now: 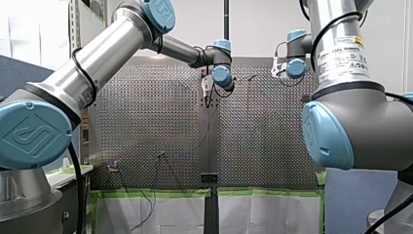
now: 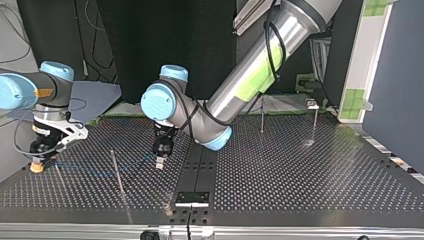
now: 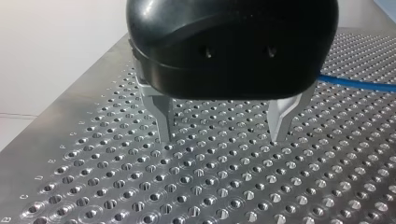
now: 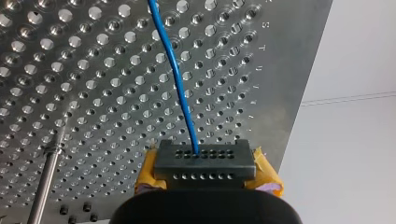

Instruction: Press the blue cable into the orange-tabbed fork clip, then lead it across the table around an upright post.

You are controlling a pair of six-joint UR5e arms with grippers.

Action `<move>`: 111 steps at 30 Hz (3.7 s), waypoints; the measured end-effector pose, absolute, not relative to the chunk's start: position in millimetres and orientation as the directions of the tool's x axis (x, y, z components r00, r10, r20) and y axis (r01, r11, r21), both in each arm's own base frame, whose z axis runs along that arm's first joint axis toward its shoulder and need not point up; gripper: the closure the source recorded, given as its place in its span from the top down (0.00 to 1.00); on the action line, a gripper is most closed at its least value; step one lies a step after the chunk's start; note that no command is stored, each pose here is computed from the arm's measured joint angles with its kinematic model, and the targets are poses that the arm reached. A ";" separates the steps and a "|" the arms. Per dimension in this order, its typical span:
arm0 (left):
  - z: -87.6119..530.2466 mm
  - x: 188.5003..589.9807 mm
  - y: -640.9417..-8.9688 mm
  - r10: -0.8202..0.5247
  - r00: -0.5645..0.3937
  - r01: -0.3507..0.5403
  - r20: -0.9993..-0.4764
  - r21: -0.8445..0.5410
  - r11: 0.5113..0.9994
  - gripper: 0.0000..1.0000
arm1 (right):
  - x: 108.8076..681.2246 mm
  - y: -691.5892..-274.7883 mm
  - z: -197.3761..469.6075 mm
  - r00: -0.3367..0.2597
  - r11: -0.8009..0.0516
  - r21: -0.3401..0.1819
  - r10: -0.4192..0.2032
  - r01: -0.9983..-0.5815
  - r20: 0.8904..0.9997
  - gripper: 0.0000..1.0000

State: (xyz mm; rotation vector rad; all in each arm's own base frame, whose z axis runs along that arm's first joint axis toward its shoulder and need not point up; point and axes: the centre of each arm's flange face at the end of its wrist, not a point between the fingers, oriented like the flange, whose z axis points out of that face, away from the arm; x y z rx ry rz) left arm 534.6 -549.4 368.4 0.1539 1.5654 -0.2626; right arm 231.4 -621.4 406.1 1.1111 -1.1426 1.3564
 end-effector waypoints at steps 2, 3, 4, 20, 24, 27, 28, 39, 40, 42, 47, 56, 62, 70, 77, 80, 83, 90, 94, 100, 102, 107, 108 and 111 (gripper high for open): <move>368.4 534.6 -549.3 -0.068 -0.014 0.262 -0.998 -0.069 0.963 1.00 | 231.4 -621.4 406.0 -0.076 -0.052 -0.070 0.127 -0.996 0.989 0.00; 368.4 534.6 -549.4 -0.068 -0.014 0.262 -0.998 -0.069 0.963 1.00 | 231.4 -621.4 406.0 -0.076 -0.052 -0.070 0.127 -0.996 0.989 0.00; 368.4 534.6 -549.4 -0.068 -0.014 0.262 -0.998 -0.069 0.963 1.00 | 231.4 -621.4 406.0 -0.076 -0.052 -0.070 0.127 -0.996 0.989 0.00; 368.4 534.6 -549.4 -0.068 -0.014 0.262 -0.998 -0.069 0.963 1.00 | 231.4 -621.4 406.0 -0.076 -0.052 -0.070 0.127 -0.996 0.989 0.00; 368.4 534.6 -549.4 -0.068 -0.014 0.262 -0.998 -0.069 0.963 1.00 | 231.4 -621.4 406.0 -0.076 -0.052 -0.070 0.127 -0.996 0.989 0.00; 368.4 534.6 -549.3 -0.068 -0.014 0.262 -0.998 -0.069 0.963 1.00 | 231.4 -621.4 406.0 -0.076 -0.052 -0.070 0.127 -0.996 0.989 0.00; 368.4 534.6 -549.4 -0.068 -0.014 0.262 -0.998 -0.069 0.963 1.00 | 231.4 -621.4 406.0 -0.076 -0.052 -0.070 0.127 -0.996 0.989 0.00; 368.4 534.6 -549.4 -0.068 -0.014 0.262 -0.998 -0.069 0.963 1.00 | 231.4 -621.4 406.0 -0.076 -0.052 -0.070 0.127 -0.996 0.989 0.00; 368.4 534.6 -549.3 -0.068 -0.014 0.262 -0.998 -0.069 0.963 1.00 | 231.4 -621.4 406.0 -0.076 -0.052 -0.070 0.127 -0.996 0.989 0.00; 368.4 534.6 -549.3 -0.068 -0.014 0.262 -0.998 -0.069 0.963 1.00 | 231.4 -621.4 406.0 -0.076 -0.052 -0.070 0.127 -0.996 0.989 0.00; 368.4 534.6 -549.3 -0.068 -0.014 0.262 -0.998 -0.069 0.963 1.00 | 231.4 -621.4 406.0 -0.076 -0.052 -0.070 0.127 -0.996 0.989 0.00; 368.4 534.6 -549.4 -0.068 -0.014 0.262 -0.998 -0.069 0.963 1.00 | 231.5 -621.4 406.0 -0.076 -0.052 -0.070 0.127 -0.996 0.989 0.00; 368.4 534.6 -549.4 -0.068 -0.014 0.262 -0.998 -0.069 0.963 1.00 | 231.4 -621.4 406.0 -0.076 -0.052 -0.070 0.127 -0.996 0.989 0.00; 368.4 534.6 -549.4 -0.068 -0.014 0.262 -0.998 -0.069 0.963 1.00 | 231.4 -621.4 406.0 -0.076 -0.052 -0.070 0.127 -0.996 0.989 0.00; 368.4 534.6 -549.3 -0.068 -0.014 0.262 -0.998 -0.069 0.963 1.00 | 230.9 -621.9 405.4 -0.076 -0.051 -0.070 0.127 -0.996 0.989 0.00; 368.4 534.6 -549.4 -0.068 -0.014 0.262 -0.998 -0.069 0.963 1.00 | 229.6 -623.0 404.0 -0.076 -0.050 -0.070 0.125 -0.996 0.989 0.00; 368.4 534.6 -549.4 -0.068 -0.014 0.262 -0.998 -0.069 0.963 1.00 | 227.0 -625.2 401.1 -0.075 -0.046 -0.070 0.122 -0.996 0.990 0.00; 368.4 534.6 -549.3 -0.068 -0.014 0.262 -0.998 -0.069 0.963 1.00 | 223.2 -628.3 397.0 -0.075 -0.041 -0.071 0.117 -0.997 0.990 0.00; 368.4 534.6 -549.4 -0.068 -0.014 0.262 -0.998 -0.069 0.963 1.00 | 223.3 -628.4 396.7 -0.075 -0.041 -0.071 0.116 -0.997 0.990 0.00; 368.4 534.6 -549.3 -0.068 -0.014 0.262 -0.998 -0.069 0.963 1.00 | 223.1 -631.2 389.8 -0.075 -0.041 -0.071 0.107 -0.997 0.991 0.00; 368.4 534.6 -549.4 -0.068 -0.014 0.262 -0.998 -0.069 0.963 1.00 | 223.0 -632.3 386.9 -0.075 -0.041 -0.071 0.103 -0.997 0.992 0.00; 368.4 534.6 -549.4 -0.068 -0.014 0.262 -0.998 -0.069 0.963 1.00 | 222.9 -635.1 379.5 -0.075 -0.041 -0.071 0.092 -0.997 0.993 0.00; 368.4 534.6 -549.3 -0.068 -0.014 0.262 -0.998 -0.069 0.963 1.00 | 222.9 -635.5 378.5 -0.075 -0.041 -0.071 0.091 -0.997 0.993 0.00; 368.4 534.6 -549.4 -0.068 -0.014 0.262 -0.998 -0.069 0.963 1.00 | 222.9 -636.7 375.2 -0.075 -0.041 -0.071 0.086 -0.997 0.993 0.00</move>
